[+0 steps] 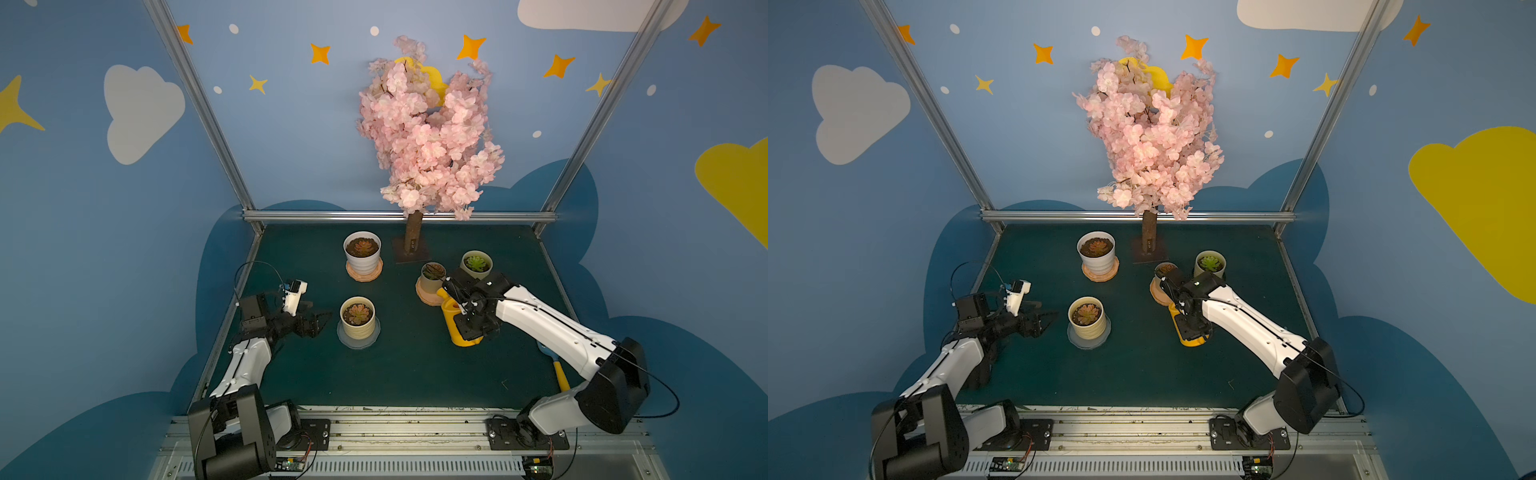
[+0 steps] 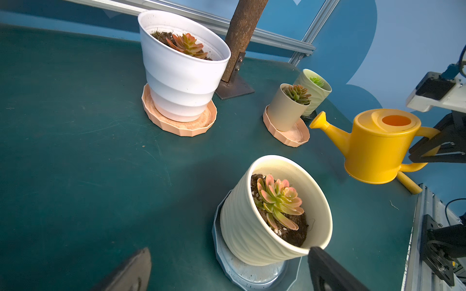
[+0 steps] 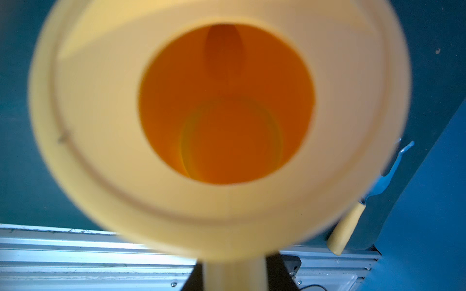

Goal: Water the succulent around the soil edge
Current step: Water the soil of the potted plant with water.

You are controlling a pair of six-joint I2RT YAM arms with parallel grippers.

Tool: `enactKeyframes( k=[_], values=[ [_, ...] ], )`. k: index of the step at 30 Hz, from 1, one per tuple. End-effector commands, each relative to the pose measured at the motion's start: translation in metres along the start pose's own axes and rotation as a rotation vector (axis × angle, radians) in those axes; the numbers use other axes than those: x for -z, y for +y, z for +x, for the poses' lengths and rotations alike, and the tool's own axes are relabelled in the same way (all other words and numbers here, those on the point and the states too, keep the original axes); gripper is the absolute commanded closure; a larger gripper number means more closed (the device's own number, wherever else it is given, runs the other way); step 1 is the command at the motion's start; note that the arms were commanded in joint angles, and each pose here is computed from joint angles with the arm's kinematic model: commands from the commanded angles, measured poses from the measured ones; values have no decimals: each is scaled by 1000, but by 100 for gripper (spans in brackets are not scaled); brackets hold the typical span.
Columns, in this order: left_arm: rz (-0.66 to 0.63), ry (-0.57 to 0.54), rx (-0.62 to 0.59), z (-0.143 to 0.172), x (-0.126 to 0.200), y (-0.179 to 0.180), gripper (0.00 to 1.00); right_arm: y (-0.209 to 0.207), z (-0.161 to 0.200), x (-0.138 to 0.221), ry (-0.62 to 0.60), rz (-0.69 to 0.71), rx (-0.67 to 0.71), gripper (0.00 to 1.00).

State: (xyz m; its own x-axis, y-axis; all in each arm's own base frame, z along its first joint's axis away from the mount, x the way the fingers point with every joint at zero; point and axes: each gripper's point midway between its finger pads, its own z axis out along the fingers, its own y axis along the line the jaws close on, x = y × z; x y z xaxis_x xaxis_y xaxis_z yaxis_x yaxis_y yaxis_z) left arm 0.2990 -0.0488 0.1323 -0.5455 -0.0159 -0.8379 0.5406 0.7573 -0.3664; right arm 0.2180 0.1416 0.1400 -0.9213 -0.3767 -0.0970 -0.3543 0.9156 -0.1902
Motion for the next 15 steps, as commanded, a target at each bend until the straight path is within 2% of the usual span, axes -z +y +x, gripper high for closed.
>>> enactKeyframes(
  k=[1,15],
  values=[
    [20,-10,-22,0,1,-6,0,-4,2,6,41,12,18,100],
    [26,-13,-34,0,1,-9,0,-6,-6,13,75,29,42,100]
  ],
)
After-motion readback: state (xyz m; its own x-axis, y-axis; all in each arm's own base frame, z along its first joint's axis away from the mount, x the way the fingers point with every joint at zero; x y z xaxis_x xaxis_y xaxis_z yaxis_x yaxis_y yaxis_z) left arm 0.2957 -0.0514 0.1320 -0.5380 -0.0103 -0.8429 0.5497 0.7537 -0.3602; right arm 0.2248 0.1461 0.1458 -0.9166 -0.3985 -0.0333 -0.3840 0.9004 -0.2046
